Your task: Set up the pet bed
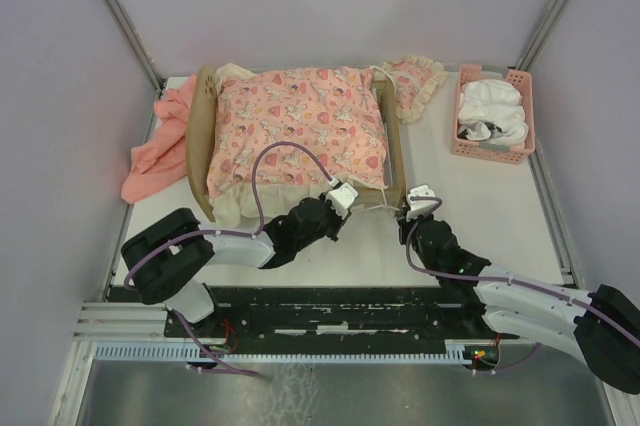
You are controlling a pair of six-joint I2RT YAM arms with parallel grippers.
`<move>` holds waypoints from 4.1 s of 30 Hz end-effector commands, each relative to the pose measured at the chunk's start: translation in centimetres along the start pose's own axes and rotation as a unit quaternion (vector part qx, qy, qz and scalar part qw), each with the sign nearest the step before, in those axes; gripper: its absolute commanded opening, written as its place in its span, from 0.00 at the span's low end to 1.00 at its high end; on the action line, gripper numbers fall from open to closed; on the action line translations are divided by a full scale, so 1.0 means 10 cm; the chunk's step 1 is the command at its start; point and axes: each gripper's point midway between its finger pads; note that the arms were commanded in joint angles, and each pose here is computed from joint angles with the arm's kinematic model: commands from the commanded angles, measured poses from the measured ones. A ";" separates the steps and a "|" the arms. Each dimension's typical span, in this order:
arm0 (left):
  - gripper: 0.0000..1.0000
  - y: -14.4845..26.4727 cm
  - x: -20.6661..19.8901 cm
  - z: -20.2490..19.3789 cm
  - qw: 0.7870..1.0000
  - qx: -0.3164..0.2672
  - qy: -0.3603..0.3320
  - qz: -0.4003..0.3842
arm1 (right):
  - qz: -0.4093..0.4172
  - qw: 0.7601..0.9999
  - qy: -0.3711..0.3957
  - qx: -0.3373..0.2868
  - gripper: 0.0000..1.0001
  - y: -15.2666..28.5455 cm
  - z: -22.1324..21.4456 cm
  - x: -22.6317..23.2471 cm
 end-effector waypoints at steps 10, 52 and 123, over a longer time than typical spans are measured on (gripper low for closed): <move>0.03 0.02 0.25 0.14 0.995 -0.052 0.034 0.078 | -0.111 0.992 -0.053 -0.007 0.02 0.00 0.40 -0.53; 0.47 0.09 -0.04 -0.05 0.988 -0.027 0.141 0.047 | -0.125 0.976 -0.158 0.077 0.51 0.25 0.07 -0.64; 0.88 2.57 0.75 2.02 0.944 -0.164 0.185 0.220 | 0.310 0.874 0.294 -0.233 0.69 0.21 2.09 1.20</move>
Point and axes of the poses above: each gripper's point midway between its finger pads, its own y axis back along the fingers, its own x axis along the line the jaws close on, z = x × y, and after that the axes turned 15 degrees about y, right-handed
